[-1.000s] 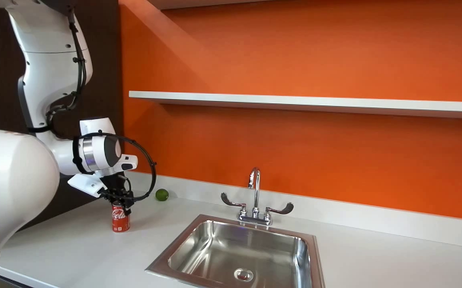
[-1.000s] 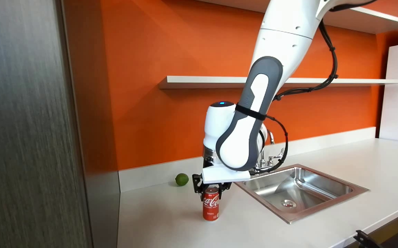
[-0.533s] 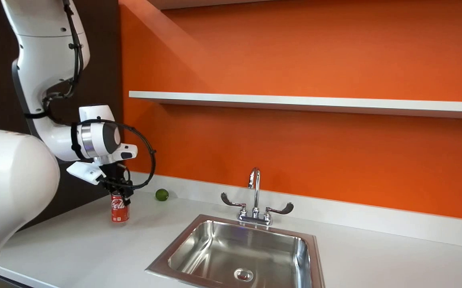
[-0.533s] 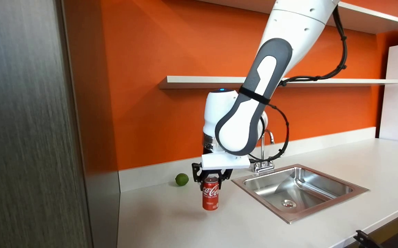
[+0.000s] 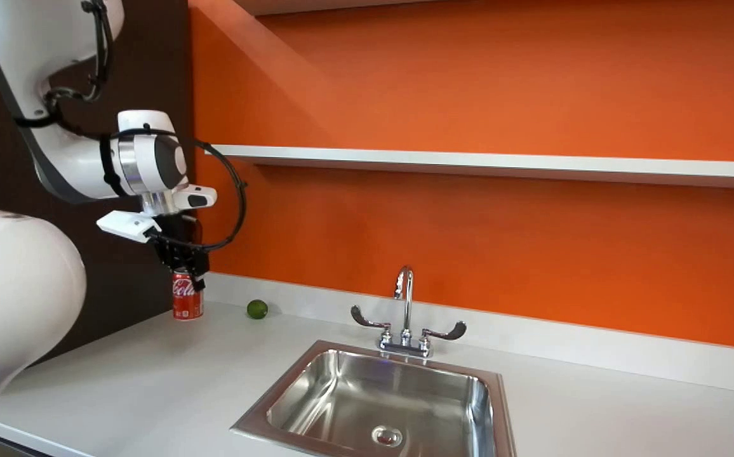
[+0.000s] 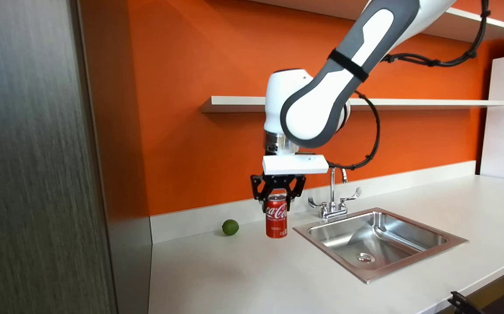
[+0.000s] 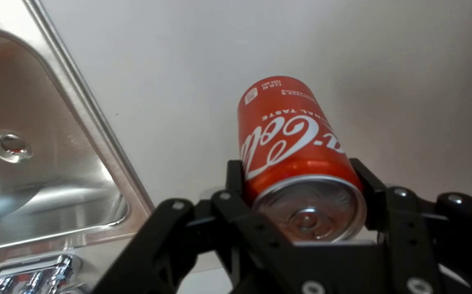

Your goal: Put the red can on the bottom shelf.

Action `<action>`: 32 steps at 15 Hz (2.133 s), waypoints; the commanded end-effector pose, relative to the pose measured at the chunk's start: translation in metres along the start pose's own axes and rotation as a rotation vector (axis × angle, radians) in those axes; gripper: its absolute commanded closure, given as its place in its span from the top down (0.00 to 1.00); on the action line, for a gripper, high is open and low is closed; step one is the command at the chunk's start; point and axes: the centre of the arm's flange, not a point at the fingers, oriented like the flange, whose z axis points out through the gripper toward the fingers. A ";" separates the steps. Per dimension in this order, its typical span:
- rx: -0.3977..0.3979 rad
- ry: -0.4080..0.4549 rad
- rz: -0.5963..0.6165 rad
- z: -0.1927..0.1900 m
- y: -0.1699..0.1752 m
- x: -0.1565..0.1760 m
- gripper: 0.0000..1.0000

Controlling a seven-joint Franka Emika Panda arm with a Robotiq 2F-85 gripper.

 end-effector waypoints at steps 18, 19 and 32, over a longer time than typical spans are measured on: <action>0.056 0.381 0.036 -0.297 0.018 0.013 0.38; 0.059 0.402 0.035 -0.309 0.018 0.019 0.38; 0.066 0.511 -0.009 -0.383 0.007 0.143 0.38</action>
